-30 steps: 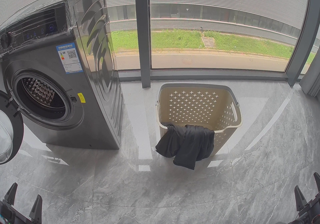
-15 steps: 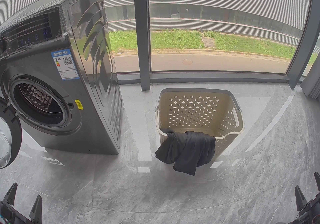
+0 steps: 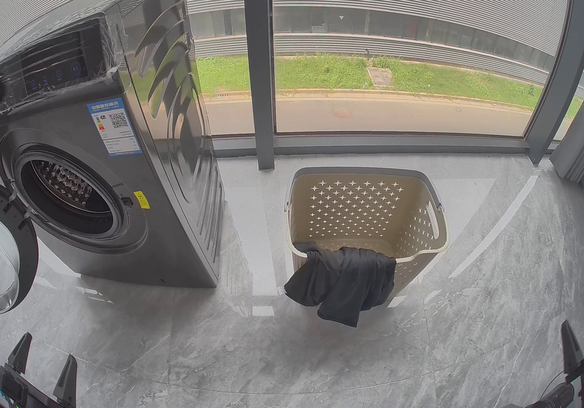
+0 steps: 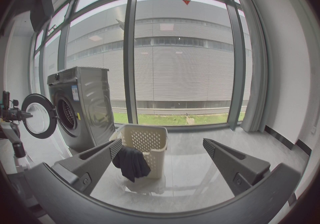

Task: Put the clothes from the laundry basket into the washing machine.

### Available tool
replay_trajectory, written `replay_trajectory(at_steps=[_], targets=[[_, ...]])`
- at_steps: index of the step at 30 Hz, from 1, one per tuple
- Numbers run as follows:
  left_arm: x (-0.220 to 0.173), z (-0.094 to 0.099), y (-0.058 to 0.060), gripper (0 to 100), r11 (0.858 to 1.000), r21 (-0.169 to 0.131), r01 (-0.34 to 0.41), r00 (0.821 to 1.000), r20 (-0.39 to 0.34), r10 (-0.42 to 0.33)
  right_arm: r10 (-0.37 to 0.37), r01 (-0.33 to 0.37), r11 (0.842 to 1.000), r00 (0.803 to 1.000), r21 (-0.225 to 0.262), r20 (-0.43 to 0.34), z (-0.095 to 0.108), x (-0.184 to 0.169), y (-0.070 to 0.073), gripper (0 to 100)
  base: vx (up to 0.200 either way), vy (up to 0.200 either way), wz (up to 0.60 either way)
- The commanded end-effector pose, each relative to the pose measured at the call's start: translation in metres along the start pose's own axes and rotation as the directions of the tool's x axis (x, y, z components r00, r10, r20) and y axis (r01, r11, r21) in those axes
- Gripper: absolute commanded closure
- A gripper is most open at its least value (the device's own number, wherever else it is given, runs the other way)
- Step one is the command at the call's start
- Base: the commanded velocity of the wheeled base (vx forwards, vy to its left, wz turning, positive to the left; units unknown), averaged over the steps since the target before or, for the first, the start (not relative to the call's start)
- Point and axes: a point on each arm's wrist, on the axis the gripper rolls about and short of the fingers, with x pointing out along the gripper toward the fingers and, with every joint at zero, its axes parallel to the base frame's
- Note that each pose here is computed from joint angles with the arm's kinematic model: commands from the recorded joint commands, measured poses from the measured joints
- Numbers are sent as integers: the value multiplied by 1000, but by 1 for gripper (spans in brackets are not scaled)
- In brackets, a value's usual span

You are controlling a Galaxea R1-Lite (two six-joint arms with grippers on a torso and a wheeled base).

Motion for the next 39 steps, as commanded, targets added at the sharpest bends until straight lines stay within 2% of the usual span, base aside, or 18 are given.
replay_trajectory(at_steps=[1, 2, 3, 4, 6, 7, 8, 9, 11, 12, 13, 15, 18, 22, 25, 28, 33, 39], targets=[[0, -5, 0, 0, 1000, 1, -1, 1000, -1, 1, 195, -191, 981, 971, 36, -140, 56, 27, 0, 0, 0, 0, 0], [0, -5, 0, 0, 1000, 1, -1, 1000, -1, 1, 254, -246, 967, 944, 64, -210, 57, 41, 1, 0, 0, 0, 0], [0, -5, 0, 0, 1000, 1, -1, 1000, -1, 1, 270, -259, 963, 935, 74, -230, 57, 46, 2, 0, 0, 0, 0], [0, -5, 0, 0, 1000, 3, -1, 1000, -1, 1, 326, -307, 945, 895, 111, -304, 56, 65, 3, 0, 0, 0, 0], [0, -5, 0, 0, 1000, 4, -1, 1000, -1, 1, 443, -407, 896, 815, 176, -374, 54, 100, 8, 0, 0, 0, 0], [0, -5, 0, 0, 1000, 4, 0, 1000, 1, 0, 470, -431, 883, 793, 188, -389, 52, 110, 10, 0, 0, 0, 0], [0, -5, 0, 0, 1000, 4, 0, 1000, 1, 0, 470, -431, 883, 793, 188, -389, 52, 110, 10, 0, 0, 0, 0], [0, -5, 0, 0, 1000, 4, -1, 1000, -1, 1, 519, -473, 853, 727, 220, -449, 41, 140, 19, 0, 0, 0, 0], [0, -5, 0, 0, 1000, 3, -1, 1000, -1, 1, 569, -520, 817, 663, 247, -487, 29, 164, 33, 0, 0, 0, 0], [0, -5, 0, 0, 1000, 3, -1, 1000, -1, 1, 572, -523, 815, 658, 249, -489, 28, 166, 34, 0, 0, 0, 0], [0, -5, 0, 0, 1000, 1, -1, 1000, -1, 1, 584, -538, 804, 641, 251, -498, 22, 177, 42, 0, 0, 0, 0], [0, -5, 0, 0, 1000, 4, -1, 1000, -1, 1, 574, -530, 809, 622, 253, -533, 8, 198, 59, 0, 200, 0, 0], [0, -5, 0, 0, 1000, 4, -1, 1000, -1, 1, 561, -501, 820, 606, 278, -564, -8, 217, 74, 0, 67, 0, 0], [0, -5, 0, 0, 1000, 3, 1, 1000, -1, -1, 564, -469, 822, 588, 323, -580, -29, 237, 89, 0, 0, 0, 0], [0, -5, 0, 0, 1000, 3, 1, 1000, -1, -1, 554, -459, 828, 571, 323, -606, -51, 253, 100, 0, 0, 0, 0], [0, -5, 0, 0, 1000, 3, -1, 1000, -1, 1, 524, -440, 846, 588, 300, -616, -61, 266, 107, 0, 0, 0, 0], [0, -5, 0, 0, 1000, 0, -1, 1000, -1, 1, 491, -416, 864, 575, 283, -654, -88, 286, 121, 0, 0, 0, 0], [0, -5, 0, 0, 1000, 0, -1, 1000, -1, 1, 459, -374, 884, 589, 279, -665, -111, 309, 135, 0, 0, 0, 0]])
